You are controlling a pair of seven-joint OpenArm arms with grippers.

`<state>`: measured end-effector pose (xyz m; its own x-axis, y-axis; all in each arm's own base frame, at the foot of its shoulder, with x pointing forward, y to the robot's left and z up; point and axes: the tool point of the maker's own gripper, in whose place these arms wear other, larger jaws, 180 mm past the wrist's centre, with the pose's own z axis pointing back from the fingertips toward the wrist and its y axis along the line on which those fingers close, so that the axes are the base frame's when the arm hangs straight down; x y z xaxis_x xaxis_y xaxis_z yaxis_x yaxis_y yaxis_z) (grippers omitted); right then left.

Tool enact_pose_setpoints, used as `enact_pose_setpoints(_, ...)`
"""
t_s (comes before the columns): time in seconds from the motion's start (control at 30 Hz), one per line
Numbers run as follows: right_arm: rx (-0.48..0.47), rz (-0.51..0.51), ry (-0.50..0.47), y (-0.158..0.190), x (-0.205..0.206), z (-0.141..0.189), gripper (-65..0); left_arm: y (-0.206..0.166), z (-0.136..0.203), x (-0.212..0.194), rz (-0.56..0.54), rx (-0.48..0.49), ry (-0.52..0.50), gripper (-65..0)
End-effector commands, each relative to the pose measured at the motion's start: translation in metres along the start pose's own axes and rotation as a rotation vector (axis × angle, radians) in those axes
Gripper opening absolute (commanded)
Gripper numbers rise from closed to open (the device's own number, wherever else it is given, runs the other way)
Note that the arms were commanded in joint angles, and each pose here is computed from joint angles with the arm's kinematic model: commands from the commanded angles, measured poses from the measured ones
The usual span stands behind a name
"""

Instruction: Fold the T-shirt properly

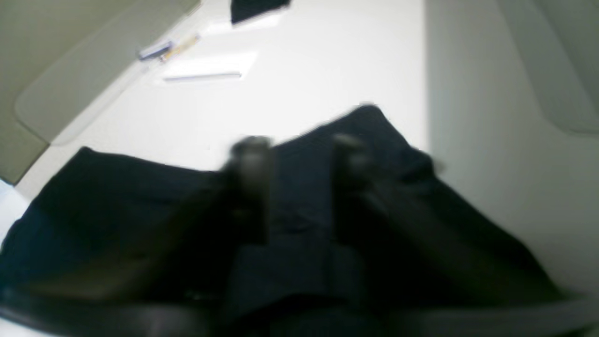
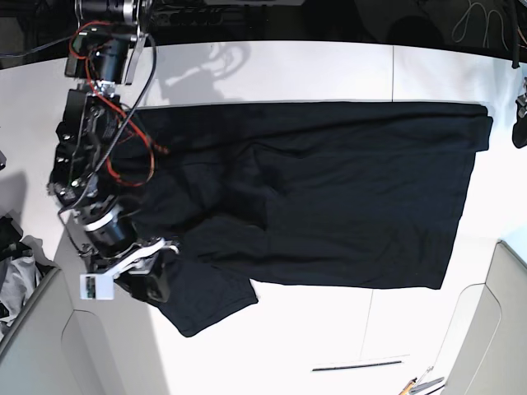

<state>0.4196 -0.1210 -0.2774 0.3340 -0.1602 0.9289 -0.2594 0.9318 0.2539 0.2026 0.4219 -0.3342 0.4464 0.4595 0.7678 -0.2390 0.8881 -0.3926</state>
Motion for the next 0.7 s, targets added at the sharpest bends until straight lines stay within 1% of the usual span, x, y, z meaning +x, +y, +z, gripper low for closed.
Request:
enact_pose_setpoints(0.0, 0.017, -0.012, -0.059, 0.001, 0.021, 0.003, -63.3, -0.005, 0.003, 0.021, -0.015, -0.023, -0.056, -38.4)
enact_pose_setpoints(0.03, 0.024, -0.030, -0.053, -0.001, 0.021, 0.006, -65.0, -0.006, 0.003, 0.023, -0.009, -0.030, -0.065, -38.4)
enact_pose_setpoints(0.07, 0.035, -0.044, -0.048, -0.002, 0.020, 0.010, -65.0, -0.007, 0.003, 0.026, -0.004, -0.034, -0.083, -38.7)
enact_pose_setpoints(0.1, 0.054, -0.055, -0.052, -0.002, 0.020, 0.014, -65.0, -0.007, 0.003, 0.030, 0.000, -0.038, -0.104, -40.9)
enact_pose_setpoints(0.2, 0.091, -0.114, -0.077, -0.004, 0.019, 0.027, -65.0, -0.009, 0.003, 0.043, 0.003, -0.043, -0.170, -51.2)
enact_pose_setpoints(0.3, 0.087, -0.165, -0.075, -0.010, 0.007, 0.039, -65.0, -0.012, -0.004, 0.048, -0.017, -0.041, -0.177, -59.2)
enact_pose_setpoints(0.43, 0.087, -0.174, -0.017, -0.016, -0.019, 0.055, -65.0, -0.019, -0.023, 0.048, -0.103, -0.020, -0.132, -64.8)
enact_pose_setpoints(0.47, 0.079, -0.170, 0.001, -0.019, -0.025, 0.058, -65.0, -0.022, -0.029, 0.046, -0.124, -0.021, -0.114, -65.0)
enact_pose_setpoints(0.57, 0.052, -0.155, 0.057, -0.029, -0.044, 0.070, -65.0, -0.036, -0.048, 0.029, -0.195, -0.037, -0.030, -65.0)
enact_pose_setpoints(0.67, -0.005, -0.092, 0.141, -0.042, -0.066, 0.080, -65.0, -0.055, -0.068, -0.001, -0.277, -0.075, 0.085, -65.0)
